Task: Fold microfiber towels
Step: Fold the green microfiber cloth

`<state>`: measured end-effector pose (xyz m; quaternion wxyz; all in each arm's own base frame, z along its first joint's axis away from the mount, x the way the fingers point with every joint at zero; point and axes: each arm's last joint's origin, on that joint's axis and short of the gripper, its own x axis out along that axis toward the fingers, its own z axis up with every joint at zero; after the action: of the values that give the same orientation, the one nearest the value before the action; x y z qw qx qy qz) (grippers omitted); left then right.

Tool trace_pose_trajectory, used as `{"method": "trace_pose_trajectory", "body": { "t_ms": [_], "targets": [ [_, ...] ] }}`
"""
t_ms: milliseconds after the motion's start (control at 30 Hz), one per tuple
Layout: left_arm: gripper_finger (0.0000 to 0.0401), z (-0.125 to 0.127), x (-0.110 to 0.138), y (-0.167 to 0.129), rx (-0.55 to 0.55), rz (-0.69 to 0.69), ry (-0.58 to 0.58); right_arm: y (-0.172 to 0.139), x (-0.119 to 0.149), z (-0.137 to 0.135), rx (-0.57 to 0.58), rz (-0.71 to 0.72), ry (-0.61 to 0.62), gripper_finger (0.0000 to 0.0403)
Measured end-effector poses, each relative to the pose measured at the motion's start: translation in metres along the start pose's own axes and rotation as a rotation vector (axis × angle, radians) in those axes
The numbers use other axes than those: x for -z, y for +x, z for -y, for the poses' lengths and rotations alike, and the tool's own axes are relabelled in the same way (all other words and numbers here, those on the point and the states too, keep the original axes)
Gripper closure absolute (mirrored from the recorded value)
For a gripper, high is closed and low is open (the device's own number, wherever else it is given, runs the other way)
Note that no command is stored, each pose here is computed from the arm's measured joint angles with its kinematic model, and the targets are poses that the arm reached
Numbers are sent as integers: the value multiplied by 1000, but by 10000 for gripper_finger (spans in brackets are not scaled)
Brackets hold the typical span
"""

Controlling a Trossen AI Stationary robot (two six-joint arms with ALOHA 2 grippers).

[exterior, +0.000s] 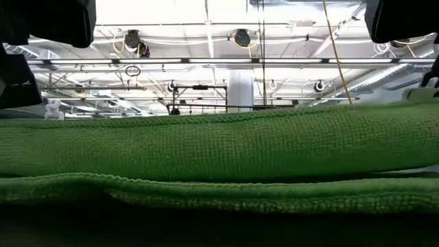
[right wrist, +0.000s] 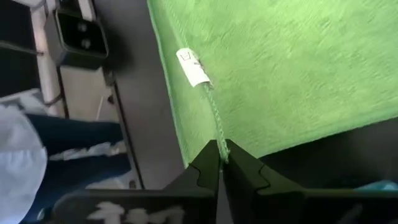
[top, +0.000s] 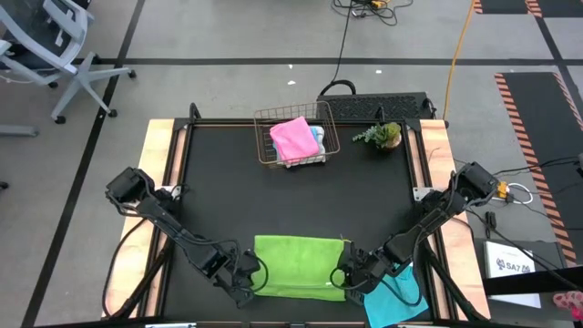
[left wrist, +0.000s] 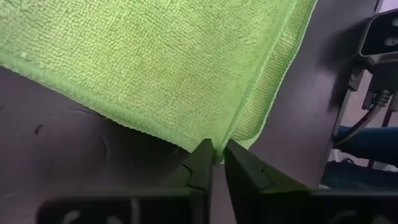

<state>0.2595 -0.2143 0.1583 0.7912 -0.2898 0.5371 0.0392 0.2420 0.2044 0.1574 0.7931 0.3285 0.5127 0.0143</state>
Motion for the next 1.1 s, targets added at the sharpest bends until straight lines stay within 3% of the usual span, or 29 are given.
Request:
{"method": "trace_pose_trajectory", "body": {
  "t_ms": [200, 500, 667, 867, 1000, 1100],
  "targets": [
    [327, 4, 0, 0, 56, -31, -13, 0, 2, 0, -24, -66, -12, 360],
    [321, 5, 2, 0, 66, -51, -12, 0, 3, 0, -29, -93, -51, 327],
    [320, 1, 3, 0, 23, -69, -12, -1, 8, 1, -59, -238, -46, 321],
    [320, -11, 0, 0, -102, -28, -66, -8, 1, 5, -57, -282, 61, 343],
    [331, -12, -9, -7, -90, 12, -96, -29, -12, 0, -114, -199, 81, 387],
    [363, -13, -16, -18, -72, 35, -102, -47, -19, -3, -124, -63, 42, 397]
  ]
}}
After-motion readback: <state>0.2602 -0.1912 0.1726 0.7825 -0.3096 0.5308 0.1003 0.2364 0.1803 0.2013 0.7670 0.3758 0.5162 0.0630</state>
